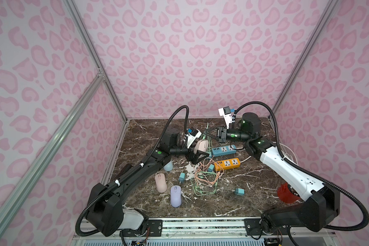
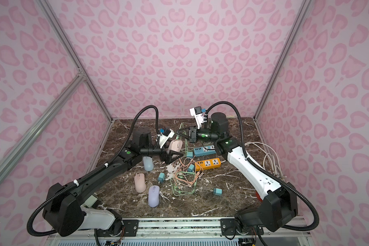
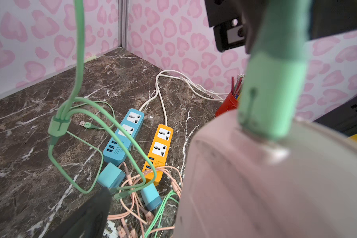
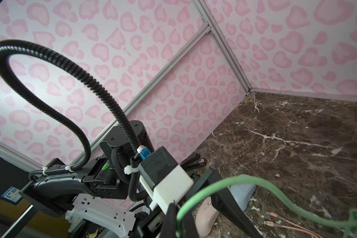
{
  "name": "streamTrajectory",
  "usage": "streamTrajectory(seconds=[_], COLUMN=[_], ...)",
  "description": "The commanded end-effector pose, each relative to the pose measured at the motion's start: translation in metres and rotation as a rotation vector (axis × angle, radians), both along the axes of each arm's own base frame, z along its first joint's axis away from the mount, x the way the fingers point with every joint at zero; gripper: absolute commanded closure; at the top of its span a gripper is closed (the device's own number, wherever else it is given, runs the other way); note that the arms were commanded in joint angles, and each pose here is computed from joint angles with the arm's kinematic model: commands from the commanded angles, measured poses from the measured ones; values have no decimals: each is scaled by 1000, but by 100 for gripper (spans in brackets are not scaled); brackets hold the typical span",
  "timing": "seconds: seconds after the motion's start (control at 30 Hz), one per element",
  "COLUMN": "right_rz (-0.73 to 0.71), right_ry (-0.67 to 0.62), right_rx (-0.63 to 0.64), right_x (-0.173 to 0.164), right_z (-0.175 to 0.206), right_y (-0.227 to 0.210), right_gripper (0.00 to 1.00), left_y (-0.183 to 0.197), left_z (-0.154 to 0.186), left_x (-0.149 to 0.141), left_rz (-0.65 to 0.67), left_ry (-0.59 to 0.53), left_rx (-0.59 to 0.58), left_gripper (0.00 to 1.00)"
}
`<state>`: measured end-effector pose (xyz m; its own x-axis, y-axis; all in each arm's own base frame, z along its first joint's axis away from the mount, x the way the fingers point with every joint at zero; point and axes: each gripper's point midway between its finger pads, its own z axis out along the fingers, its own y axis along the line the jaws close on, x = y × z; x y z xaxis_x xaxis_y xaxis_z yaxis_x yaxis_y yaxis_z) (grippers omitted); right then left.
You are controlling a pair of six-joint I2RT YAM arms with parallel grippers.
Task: Unplug the wireless mouse
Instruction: Remove the power cord from the mouse.
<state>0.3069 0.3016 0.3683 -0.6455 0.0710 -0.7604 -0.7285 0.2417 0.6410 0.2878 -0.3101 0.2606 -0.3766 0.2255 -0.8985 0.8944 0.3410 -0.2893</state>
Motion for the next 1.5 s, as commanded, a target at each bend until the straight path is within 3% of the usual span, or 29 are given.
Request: streamTrajectory(seconds=[0.0, 0.2, 0.47, 0.7, 0.9, 1.07, 1.17, 1.33, 1.47], right_rz=[-28, -130, -301, -161, -126, -112, -116, -136, -149], right_ry=[-55, -112, -134, -104, -92, -81, -76, -75, -71], right_rx=[-41, -165, -227, -115, -53, -40, -44, -70, -96], right_x=[0, 7, 22, 5, 1, 1, 3, 8, 11], right_z=[3, -1, 5, 17, 30, 30, 28, 22, 16], right_y=[3, 3, -19, 0, 4, 6, 6, 4, 3], right_gripper=[100, 100, 100, 100, 100, 100, 100, 100, 100], left_y=[-2, 1, 0, 0, -2, -2, -2, -4, -4], left_z=[15, 19, 22, 24, 25, 28, 28, 30, 30], left_x=[1, 2, 0, -3, -7, -8, -9, -10, -10], left_rz=[-6, 21, 8, 1, -36, -36, -44, -59, -64], left_ry=[-42, -54, -42, -58, -51, -62, -60, -57, -54], left_rx=[-53, -70, -77, -79, -86, -87, -90, -97, -97], left_gripper=[1, 1, 1, 0, 27, 40, 53, 64, 88])
